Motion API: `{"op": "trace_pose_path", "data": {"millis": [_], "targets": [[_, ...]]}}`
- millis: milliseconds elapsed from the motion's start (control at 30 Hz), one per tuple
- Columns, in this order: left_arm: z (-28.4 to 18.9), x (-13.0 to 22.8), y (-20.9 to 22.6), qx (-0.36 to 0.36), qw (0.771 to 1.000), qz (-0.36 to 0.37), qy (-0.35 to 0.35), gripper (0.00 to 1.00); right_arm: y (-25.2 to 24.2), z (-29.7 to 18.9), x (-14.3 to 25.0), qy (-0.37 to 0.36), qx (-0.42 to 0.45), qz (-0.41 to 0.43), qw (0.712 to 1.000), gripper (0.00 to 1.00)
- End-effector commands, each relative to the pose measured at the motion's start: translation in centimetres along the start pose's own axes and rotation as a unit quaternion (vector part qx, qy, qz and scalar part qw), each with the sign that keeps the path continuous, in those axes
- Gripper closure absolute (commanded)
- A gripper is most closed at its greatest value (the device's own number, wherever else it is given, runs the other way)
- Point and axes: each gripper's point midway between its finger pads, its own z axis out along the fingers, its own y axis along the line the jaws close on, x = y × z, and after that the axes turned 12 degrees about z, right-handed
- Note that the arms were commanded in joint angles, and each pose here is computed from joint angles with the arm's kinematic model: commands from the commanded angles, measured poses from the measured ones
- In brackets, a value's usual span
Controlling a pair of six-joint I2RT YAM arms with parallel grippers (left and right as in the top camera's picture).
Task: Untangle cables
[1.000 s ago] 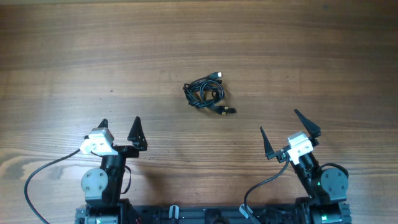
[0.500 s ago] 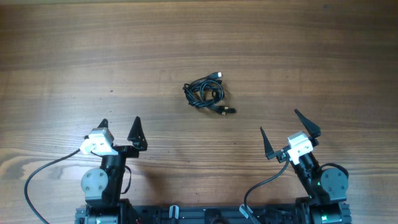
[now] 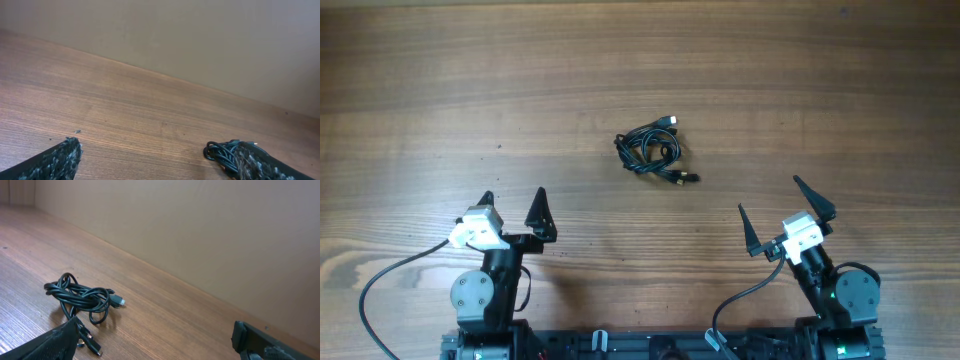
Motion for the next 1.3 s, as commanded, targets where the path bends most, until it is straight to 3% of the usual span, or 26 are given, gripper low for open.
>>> {"op": "trace_pose_path", "data": {"millis": [0,867,1033,1267], "targets": [[0.0,0.4,0.2,-0.006,1.000,0.012,0.003,0.00,-0.1,0.0,0.0,-0.002,0.004,0.002,1.000,0.00],[0.0,0.3,0.3,-0.009,1.000,0.010,0.003,0.00,-0.1,0.0,0.0,-0.002,0.004,0.002,1.000,0.00],[-0.5,-1.5,-4.1,0.117,0.993,-0.014,-0.029,0.00,-0.1,0.0,-0.1,-0.002,0.004,-0.020,1.000,0.00],[-1.0,-3.8,-4.8,0.132,0.990,-0.050,-0.021,0.00,-0.1,0.0,-0.1,-0.002,0.004,-0.020,1.000,0.00]]}}
